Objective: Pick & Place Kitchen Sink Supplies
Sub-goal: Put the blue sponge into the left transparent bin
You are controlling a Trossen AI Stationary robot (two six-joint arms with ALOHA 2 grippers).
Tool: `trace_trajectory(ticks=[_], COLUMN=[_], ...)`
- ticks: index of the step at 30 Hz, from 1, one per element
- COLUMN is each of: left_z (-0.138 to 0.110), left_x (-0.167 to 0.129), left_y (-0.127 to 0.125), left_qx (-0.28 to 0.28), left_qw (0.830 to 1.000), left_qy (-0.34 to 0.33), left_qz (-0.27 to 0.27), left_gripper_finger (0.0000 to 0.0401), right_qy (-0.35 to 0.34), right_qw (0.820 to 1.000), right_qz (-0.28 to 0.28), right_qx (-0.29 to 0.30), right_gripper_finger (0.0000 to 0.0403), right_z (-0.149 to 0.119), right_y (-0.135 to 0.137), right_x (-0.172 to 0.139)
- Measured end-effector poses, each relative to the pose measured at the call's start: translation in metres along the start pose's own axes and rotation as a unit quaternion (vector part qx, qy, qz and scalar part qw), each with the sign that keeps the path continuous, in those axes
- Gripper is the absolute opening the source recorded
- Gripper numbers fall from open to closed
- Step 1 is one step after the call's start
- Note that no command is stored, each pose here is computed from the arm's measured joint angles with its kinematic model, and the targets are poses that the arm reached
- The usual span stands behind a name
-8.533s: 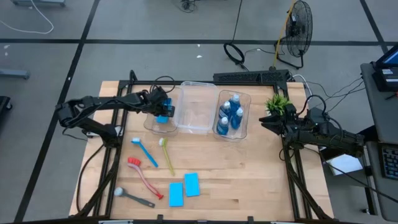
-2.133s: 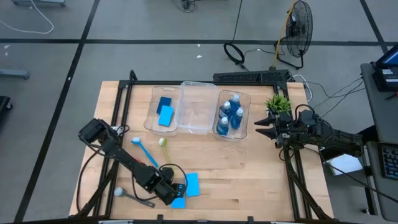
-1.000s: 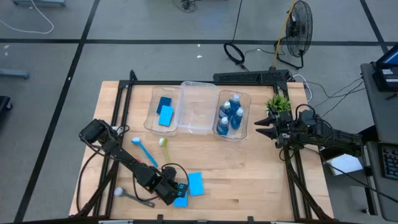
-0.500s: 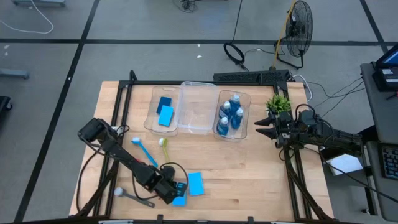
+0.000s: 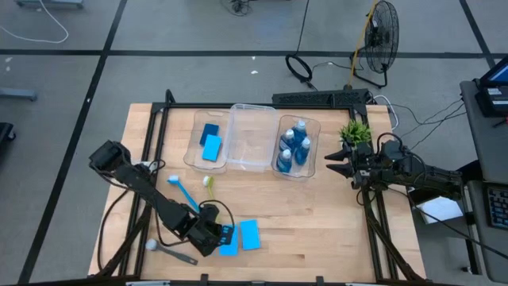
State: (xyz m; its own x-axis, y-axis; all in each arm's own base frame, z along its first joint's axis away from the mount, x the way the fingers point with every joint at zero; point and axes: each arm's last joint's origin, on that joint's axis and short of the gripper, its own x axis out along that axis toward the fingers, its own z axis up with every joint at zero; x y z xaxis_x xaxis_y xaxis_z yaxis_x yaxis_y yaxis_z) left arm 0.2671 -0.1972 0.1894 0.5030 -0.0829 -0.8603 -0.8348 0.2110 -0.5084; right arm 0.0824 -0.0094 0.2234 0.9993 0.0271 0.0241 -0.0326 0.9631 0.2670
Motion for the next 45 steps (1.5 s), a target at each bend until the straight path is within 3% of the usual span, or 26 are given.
trace_trajectory(ticks=[8,23,34,45], left_z=[0.013,0.069,0.135,0.212], left_x=[-0.034,-0.1,-0.137,-0.152], left_y=[-0.004,0.011,0.03,0.052], left_qx=[0.001,0.03,0.048,0.069], left_qw=[0.998,0.994,0.98,0.959], left_qy=[-0.045,-0.11,-0.182,-0.23], left_qz=[-0.037,0.001,0.059,0.151], left_gripper_finger=[0.0,0.0,0.0,0.0], right_qy=[0.0,0.0,-0.003,-0.071], right_qw=[1.0,1.0,1.0,0.995], right_qz=[0.0,-0.001,-0.002,-0.035], right_qx=[0.0,-0.006,-0.018,-0.064], right_gripper_finger=[0.0141,0.0141,0.0141,0.0141], right_z=[0.0,0.0,0.0,0.012], right_y=[0.0,0.0,0.0,0.001], right_x=[0.0,0.0,0.0,-0.001])
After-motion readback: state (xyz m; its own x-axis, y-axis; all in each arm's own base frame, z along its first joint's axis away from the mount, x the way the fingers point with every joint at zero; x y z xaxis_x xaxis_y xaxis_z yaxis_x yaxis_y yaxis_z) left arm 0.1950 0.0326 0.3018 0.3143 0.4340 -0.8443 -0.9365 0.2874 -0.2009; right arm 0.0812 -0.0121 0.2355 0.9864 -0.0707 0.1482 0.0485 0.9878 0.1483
